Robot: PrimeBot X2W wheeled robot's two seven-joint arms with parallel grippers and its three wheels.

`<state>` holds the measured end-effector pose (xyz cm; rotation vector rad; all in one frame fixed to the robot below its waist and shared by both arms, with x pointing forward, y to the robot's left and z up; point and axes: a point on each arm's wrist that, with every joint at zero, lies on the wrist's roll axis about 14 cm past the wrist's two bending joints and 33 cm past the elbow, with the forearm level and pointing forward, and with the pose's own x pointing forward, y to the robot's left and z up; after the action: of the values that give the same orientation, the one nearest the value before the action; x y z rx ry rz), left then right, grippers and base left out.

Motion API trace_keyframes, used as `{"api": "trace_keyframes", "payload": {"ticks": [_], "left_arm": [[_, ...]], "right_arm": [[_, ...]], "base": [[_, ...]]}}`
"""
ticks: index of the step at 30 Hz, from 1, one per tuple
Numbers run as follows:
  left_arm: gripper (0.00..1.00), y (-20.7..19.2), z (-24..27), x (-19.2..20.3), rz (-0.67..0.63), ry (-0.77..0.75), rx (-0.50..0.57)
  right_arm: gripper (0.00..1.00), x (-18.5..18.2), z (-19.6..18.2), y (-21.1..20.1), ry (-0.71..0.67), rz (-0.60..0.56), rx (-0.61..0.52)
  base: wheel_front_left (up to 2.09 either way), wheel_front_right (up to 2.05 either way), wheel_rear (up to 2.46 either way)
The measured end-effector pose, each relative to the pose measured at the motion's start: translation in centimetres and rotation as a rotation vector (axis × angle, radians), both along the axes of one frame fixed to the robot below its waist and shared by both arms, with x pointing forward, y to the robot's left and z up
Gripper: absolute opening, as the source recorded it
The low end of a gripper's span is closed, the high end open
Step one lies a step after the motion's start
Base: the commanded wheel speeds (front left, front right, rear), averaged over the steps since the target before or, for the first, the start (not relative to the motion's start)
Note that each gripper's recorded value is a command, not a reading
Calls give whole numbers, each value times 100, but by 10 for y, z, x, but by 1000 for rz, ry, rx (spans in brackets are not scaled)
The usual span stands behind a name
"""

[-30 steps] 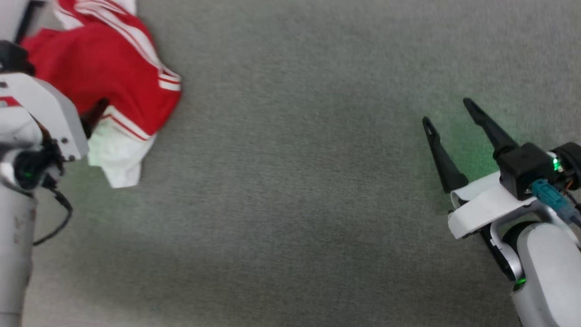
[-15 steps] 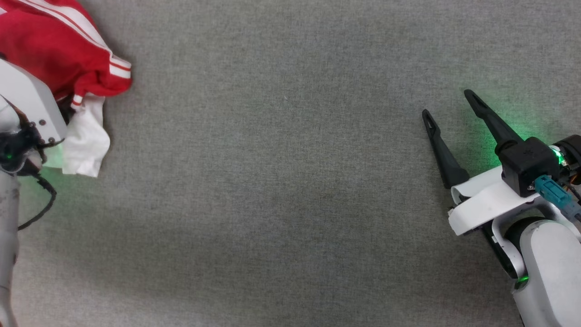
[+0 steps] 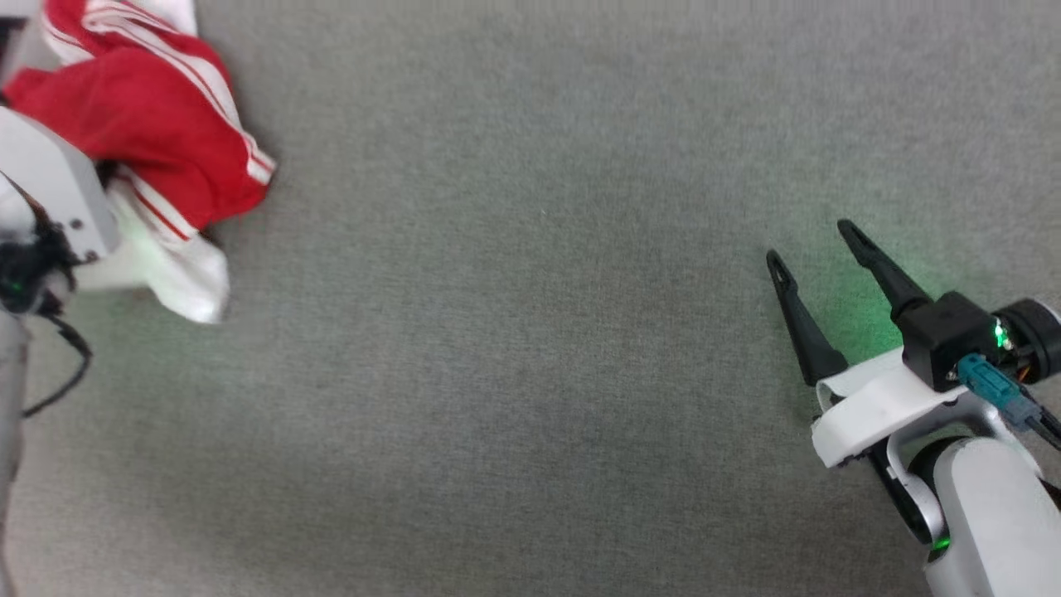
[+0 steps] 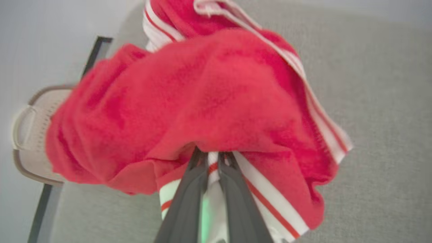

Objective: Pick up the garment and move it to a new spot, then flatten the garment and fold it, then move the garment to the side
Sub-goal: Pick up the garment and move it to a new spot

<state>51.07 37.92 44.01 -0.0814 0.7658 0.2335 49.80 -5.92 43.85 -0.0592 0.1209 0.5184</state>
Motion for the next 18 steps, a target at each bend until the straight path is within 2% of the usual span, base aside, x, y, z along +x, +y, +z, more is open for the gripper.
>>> {"api": "trace_keyframes", "payload": {"ticks": [11, 18], "left_arm": [[0, 12, 162, -1, -96, -372, 222], [0, -1, 264, -29, -149, -584, 351]], "right_arm": [[100, -25, 42, 6, -71, -21, 50], [100, -41, 76, 11, -144, -29, 79]], "base": [[0, 0, 0], [0, 0, 0]]}}
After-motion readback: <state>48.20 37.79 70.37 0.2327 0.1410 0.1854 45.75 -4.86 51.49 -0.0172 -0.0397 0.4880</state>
